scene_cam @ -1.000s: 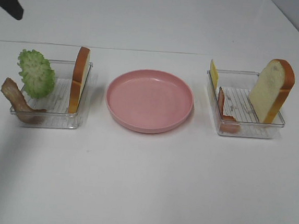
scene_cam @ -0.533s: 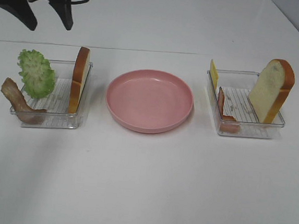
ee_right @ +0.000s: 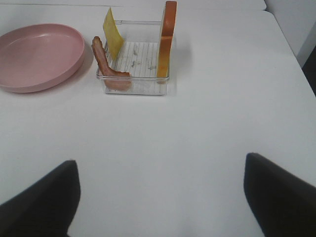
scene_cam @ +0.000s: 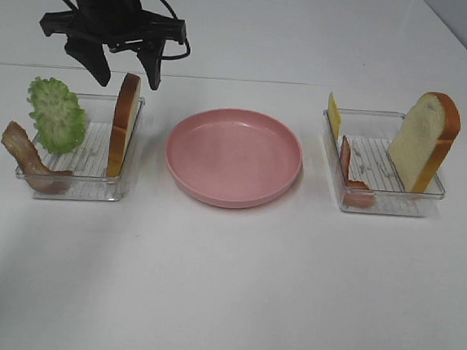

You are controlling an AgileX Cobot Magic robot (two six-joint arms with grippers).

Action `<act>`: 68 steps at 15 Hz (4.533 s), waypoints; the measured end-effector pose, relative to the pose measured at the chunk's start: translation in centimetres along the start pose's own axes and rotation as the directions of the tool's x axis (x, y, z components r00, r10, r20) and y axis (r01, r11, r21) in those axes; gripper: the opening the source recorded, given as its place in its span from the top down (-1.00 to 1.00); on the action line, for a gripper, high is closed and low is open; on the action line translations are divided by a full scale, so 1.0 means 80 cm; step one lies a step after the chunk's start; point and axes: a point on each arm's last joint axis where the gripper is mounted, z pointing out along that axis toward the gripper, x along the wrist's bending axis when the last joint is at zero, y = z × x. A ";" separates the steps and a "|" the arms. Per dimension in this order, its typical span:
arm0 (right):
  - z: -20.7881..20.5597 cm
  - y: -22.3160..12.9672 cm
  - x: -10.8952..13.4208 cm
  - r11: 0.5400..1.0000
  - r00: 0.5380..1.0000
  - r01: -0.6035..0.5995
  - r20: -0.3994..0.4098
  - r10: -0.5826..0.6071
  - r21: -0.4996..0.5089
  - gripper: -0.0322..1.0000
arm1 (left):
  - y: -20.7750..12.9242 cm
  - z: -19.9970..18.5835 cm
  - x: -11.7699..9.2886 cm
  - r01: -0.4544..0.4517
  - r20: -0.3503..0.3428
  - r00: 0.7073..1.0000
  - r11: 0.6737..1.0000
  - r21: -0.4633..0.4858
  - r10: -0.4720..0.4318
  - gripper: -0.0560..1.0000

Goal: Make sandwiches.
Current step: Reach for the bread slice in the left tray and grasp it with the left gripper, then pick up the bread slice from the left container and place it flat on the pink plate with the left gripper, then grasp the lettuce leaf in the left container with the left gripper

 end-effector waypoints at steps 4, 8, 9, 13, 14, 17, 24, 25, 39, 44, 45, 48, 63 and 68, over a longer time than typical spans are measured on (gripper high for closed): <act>0.000 0.000 0.000 1.000 1.000 0.000 0.000 0.000 0.000 -0.71 | 0.001 0.027 0.005 -0.011 -0.045 0.999 1.000 0.028 0.012 -0.34; 0.000 0.000 0.000 1.000 1.000 0.000 0.000 0.000 0.000 -0.71 | 0.007 0.045 0.005 -0.012 -0.038 0.999 1.000 -0.007 0.012 -0.30; 0.000 0.000 0.000 1.000 1.000 0.000 0.000 0.000 0.000 -0.71 | 0.007 0.050 0.005 -0.011 -0.040 0.999 1.000 0.001 0.012 -0.28; 0.000 0.000 0.000 1.000 1.000 0.000 0.000 0.000 0.000 -0.71 | 0.006 0.055 0.006 -0.011 -0.044 0.999 1.000 0.010 0.012 0.17; 0.000 0.000 0.000 1.000 1.000 0.000 0.000 0.000 0.000 -0.71 | 0.006 0.055 0.006 -0.013 -0.047 0.999 1.000 0.011 0.013 0.25; 0.000 0.000 0.000 1.000 1.000 0.000 0.000 0.000 0.000 -0.71 | 0.006 0.055 0.008 -0.015 -0.059 0.998 1.000 0.011 0.016 0.49; 0.000 0.000 0.000 1.000 1.000 0.000 0.000 0.000 0.000 -0.71 | 0.015 0.010 -0.001 -0.007 -0.019 1.000 1.000 -0.024 0.006 0.49; 0.000 0.000 0.000 1.000 1.000 0.000 0.000 0.000 0.000 -0.71 | 0.014 -0.001 -0.005 -0.007 0.014 1.000 1.000 -0.030 0.007 0.49; 0.000 0.000 0.000 1.000 1.000 0.000 0.000 0.000 0.000 -0.71 | 0.022 0.029 -0.067 -0.037 0.568 0.821 0.998 -0.057 0.063 0.49; 0.000 0.000 0.000 1.000 1.000 0.000 0.000 0.000 0.000 -0.71 | 0.024 0.095 -0.066 0.031 0.592 0.806 0.999 -0.010 -0.019 0.49; 0.000 0.000 0.000 1.000 1.000 0.000 0.000 0.000 0.000 -0.71 | 0.023 0.108 -0.066 0.042 0.595 0.803 0.999 0.010 -0.040 0.49; 0.000 0.000 0.000 1.000 1.000 0.000 0.000 0.000 0.000 -0.71 | 0.020 0.126 -0.066 0.062 0.608 0.790 0.997 0.045 -0.077 0.49; 0.000 0.000 0.000 1.000 1.000 0.000 0.000 0.000 0.000 -0.71 | 0.018 0.099 -0.051 -0.181 0.311 0.931 0.981 -0.068 0.193 -0.61; 0.000 0.000 0.000 1.000 1.000 0.000 0.000 0.000 0.000 -0.71 | 0.026 0.019 -0.036 -0.199 0.118 0.970 0.974 -0.108 0.211 -0.67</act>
